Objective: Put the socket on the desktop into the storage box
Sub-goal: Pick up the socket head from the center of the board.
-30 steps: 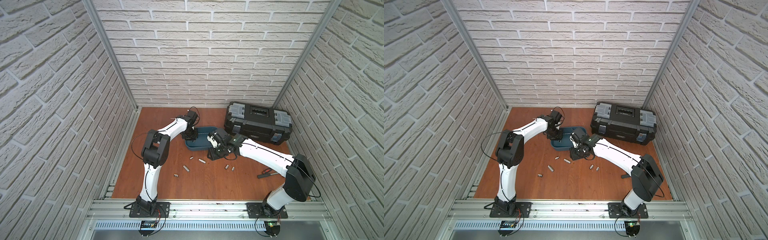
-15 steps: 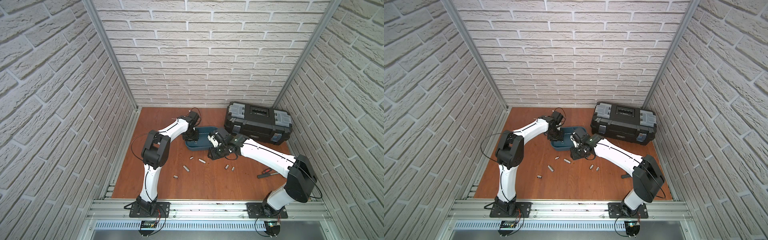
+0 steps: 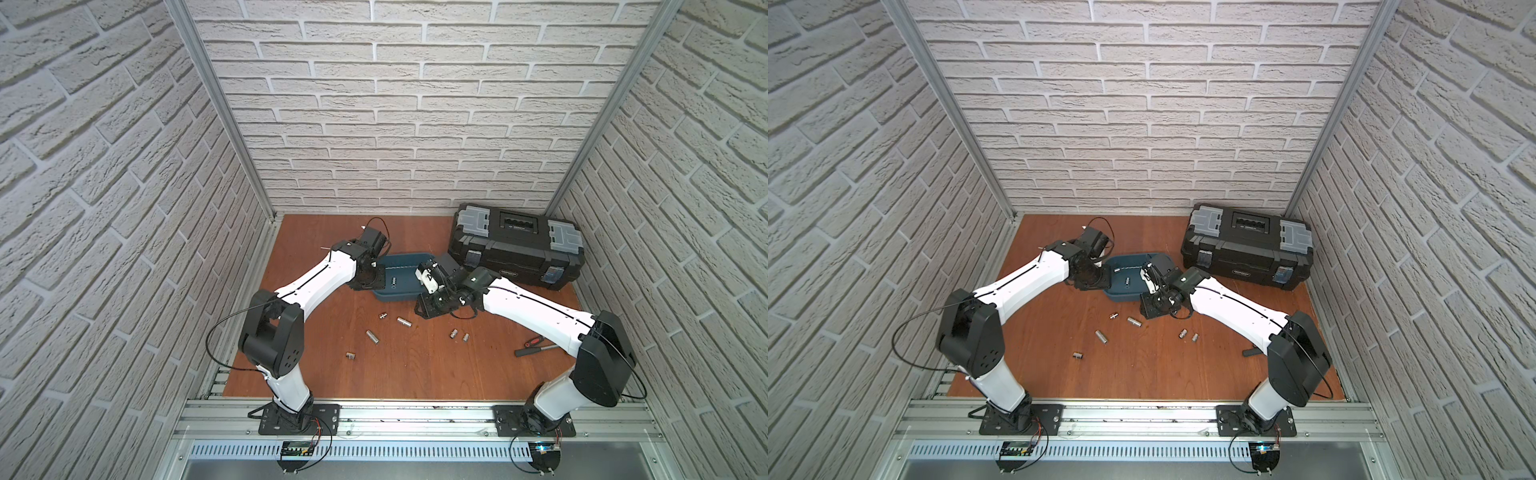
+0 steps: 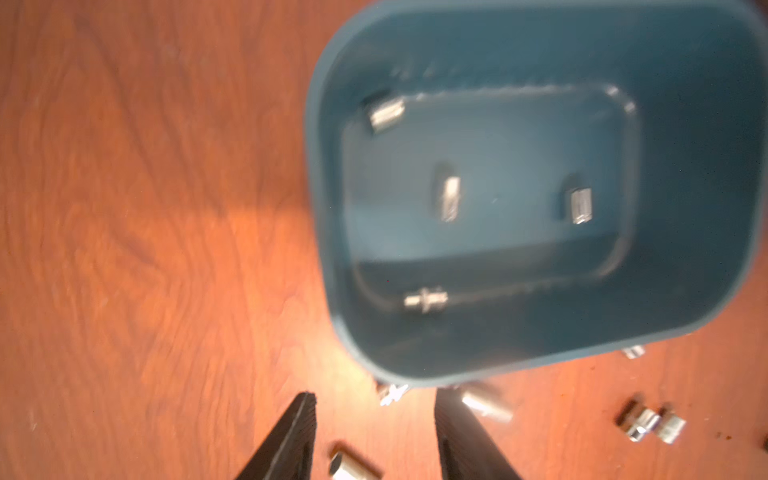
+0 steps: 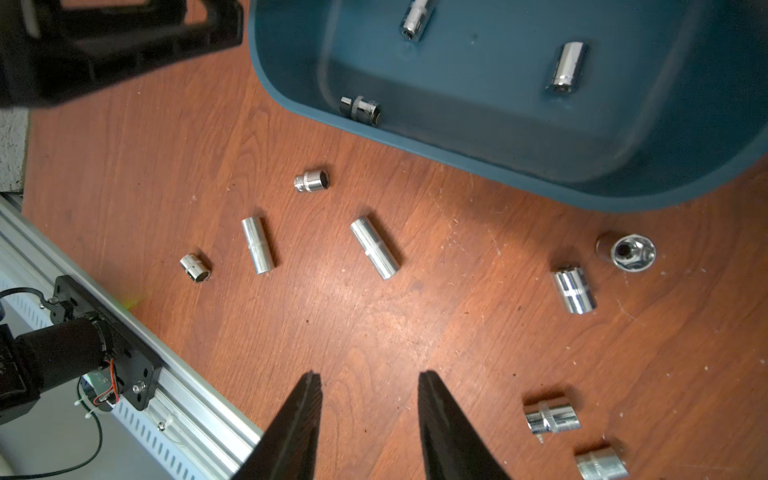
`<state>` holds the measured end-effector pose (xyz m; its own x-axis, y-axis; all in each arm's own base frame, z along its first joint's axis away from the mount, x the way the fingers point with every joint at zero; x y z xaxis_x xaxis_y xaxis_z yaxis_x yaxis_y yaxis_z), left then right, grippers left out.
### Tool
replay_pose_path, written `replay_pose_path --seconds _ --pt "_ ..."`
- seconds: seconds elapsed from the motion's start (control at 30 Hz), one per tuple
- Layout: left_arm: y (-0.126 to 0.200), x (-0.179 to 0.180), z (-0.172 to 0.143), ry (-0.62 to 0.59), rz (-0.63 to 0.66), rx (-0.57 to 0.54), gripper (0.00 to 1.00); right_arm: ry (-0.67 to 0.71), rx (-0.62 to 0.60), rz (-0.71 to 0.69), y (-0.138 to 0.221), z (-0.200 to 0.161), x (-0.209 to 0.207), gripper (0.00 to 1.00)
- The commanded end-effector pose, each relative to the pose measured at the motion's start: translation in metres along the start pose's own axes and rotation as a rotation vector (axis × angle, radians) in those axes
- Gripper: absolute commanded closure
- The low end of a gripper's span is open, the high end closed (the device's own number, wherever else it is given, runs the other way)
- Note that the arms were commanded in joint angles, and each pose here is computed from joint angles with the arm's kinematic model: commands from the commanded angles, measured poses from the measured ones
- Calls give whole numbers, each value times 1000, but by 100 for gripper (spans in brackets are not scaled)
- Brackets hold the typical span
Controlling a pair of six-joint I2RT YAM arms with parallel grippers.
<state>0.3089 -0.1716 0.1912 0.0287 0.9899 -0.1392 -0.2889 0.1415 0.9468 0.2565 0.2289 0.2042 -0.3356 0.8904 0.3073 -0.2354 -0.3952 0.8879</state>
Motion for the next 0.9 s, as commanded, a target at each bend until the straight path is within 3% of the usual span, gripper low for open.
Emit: replay_pose_path --seconds 0.0,0.5,0.87 --pt "9 11 -16 48 32 -12 48 24 -33 26 7 8 4 56" --pt "15 34 -114 140 220 91 45 54 -6 51 -3 15 10 56" --pt "5 50 -155 254 193 110 42 80 24 52 -9 17 10 56"
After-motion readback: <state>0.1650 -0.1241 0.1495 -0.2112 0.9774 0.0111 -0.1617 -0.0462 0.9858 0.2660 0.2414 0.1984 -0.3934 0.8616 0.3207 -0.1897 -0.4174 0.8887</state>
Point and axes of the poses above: each gripper's point midway between its finger pads, its own y axis back along the fingers, its own x axis along the line the jaws close on, z = x × y, the point moved 8 cm from there along y, back along the fingers
